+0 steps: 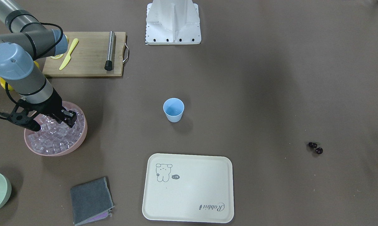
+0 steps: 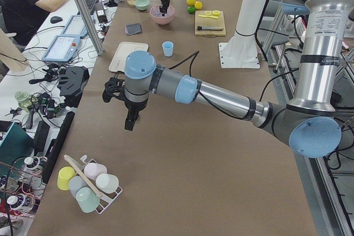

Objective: Put ice and cherries in cup
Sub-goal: 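Lower the right gripper into the pink bowl and grasp an ice cube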

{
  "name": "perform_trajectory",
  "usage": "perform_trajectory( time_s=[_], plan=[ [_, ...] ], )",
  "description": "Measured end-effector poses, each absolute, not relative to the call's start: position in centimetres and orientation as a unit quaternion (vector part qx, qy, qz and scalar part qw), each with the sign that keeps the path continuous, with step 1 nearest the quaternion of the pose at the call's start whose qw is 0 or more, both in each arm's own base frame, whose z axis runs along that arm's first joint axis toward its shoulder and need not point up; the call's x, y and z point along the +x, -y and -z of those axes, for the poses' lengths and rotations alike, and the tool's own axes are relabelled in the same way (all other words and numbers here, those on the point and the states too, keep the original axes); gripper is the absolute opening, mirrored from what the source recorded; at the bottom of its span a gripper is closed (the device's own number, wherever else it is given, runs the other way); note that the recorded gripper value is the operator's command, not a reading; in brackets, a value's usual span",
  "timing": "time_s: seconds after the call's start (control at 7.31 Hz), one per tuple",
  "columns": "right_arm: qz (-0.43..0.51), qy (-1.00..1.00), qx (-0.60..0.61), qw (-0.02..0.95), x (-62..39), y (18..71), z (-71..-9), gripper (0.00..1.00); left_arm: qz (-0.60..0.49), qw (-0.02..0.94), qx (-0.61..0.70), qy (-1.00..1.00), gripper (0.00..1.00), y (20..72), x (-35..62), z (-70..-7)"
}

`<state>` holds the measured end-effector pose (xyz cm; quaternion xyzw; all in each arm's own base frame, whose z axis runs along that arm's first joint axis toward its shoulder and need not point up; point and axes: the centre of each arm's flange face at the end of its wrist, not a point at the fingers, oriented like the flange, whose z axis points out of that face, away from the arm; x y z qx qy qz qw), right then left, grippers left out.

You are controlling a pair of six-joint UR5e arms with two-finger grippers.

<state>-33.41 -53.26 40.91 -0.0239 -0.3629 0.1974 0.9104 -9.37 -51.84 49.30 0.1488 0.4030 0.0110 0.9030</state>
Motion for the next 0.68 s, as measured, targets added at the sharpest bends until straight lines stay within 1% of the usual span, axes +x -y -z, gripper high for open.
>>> perform_trajectory(
  time_s=[0.14, 0.27, 0.55, 0.68],
  plan=[
    [-0.198, 0.363, -0.025, 0.91, -33.73, 53.13, -40.86, 0.48, -0.011, 0.903, 0.149, -0.403, 0.98, 51.86, -9.37, -49.28],
    [-0.198, 0.362, -0.026, 0.91, -33.94, 53.0, -40.91, 0.41, -0.011, 0.903, 0.15, -0.403, 0.98, 51.89, -9.37, -49.27],
    [-0.198, 0.359, -0.028, 0.912, -34.25, 52.8, -41.26, 0.4, -0.013, 0.902, 0.154, -0.403, 0.98, 51.94, -9.37, -49.25],
    [-0.198, 0.357, -0.028, 0.912, -34.37, 52.75, -41.37, 0.33, -0.013, 0.902, 0.155, -0.403, 0.98, 51.93, -9.38, -49.25]
  ],
)
